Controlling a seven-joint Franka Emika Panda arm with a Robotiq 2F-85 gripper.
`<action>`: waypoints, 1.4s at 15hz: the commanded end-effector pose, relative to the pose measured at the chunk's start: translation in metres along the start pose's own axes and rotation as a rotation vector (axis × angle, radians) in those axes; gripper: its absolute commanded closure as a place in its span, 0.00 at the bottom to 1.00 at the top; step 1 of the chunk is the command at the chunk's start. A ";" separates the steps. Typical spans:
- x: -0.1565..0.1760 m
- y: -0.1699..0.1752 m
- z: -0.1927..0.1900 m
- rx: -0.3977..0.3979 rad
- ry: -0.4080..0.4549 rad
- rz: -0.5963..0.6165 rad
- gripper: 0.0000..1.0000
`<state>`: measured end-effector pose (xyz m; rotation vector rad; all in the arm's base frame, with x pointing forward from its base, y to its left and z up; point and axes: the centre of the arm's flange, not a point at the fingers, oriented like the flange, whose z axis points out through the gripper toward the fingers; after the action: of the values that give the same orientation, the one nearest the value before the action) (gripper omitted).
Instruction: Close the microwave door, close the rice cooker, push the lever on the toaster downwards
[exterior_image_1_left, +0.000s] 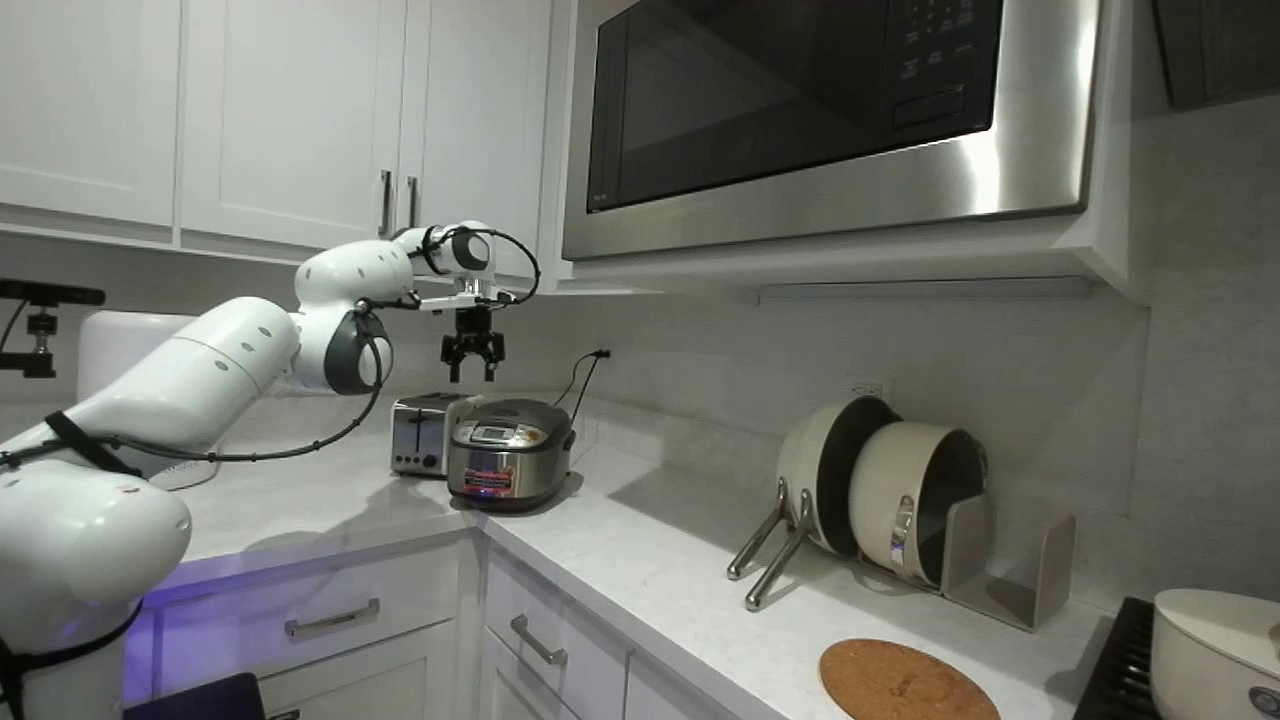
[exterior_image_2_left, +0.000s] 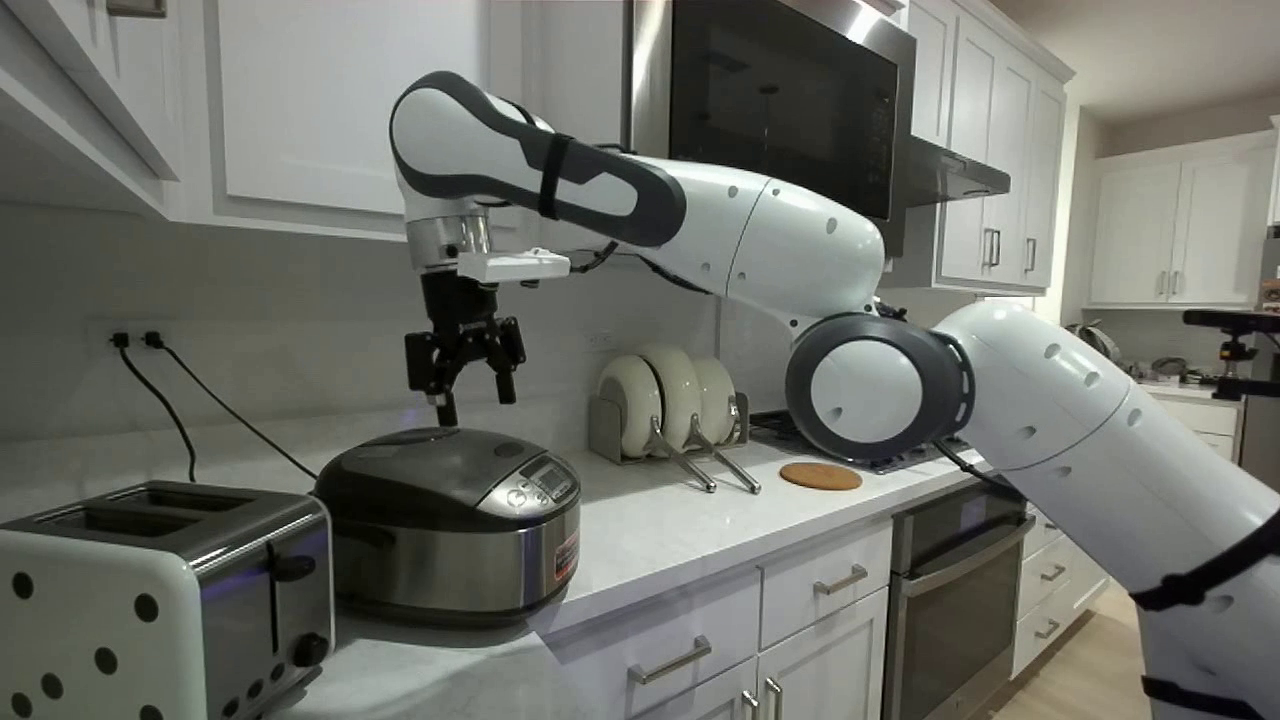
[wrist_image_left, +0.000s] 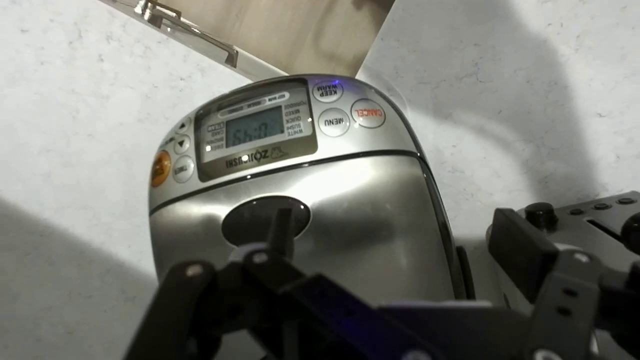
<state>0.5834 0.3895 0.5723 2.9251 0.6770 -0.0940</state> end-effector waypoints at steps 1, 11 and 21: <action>0.034 0.005 -0.073 -0.009 0.010 -0.027 0.00; -0.026 0.017 -0.053 0.013 0.082 -0.017 0.00; -0.028 -0.006 -0.043 0.052 0.083 -0.084 0.00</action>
<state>0.5690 0.3803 0.6180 2.9531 0.7442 -0.0076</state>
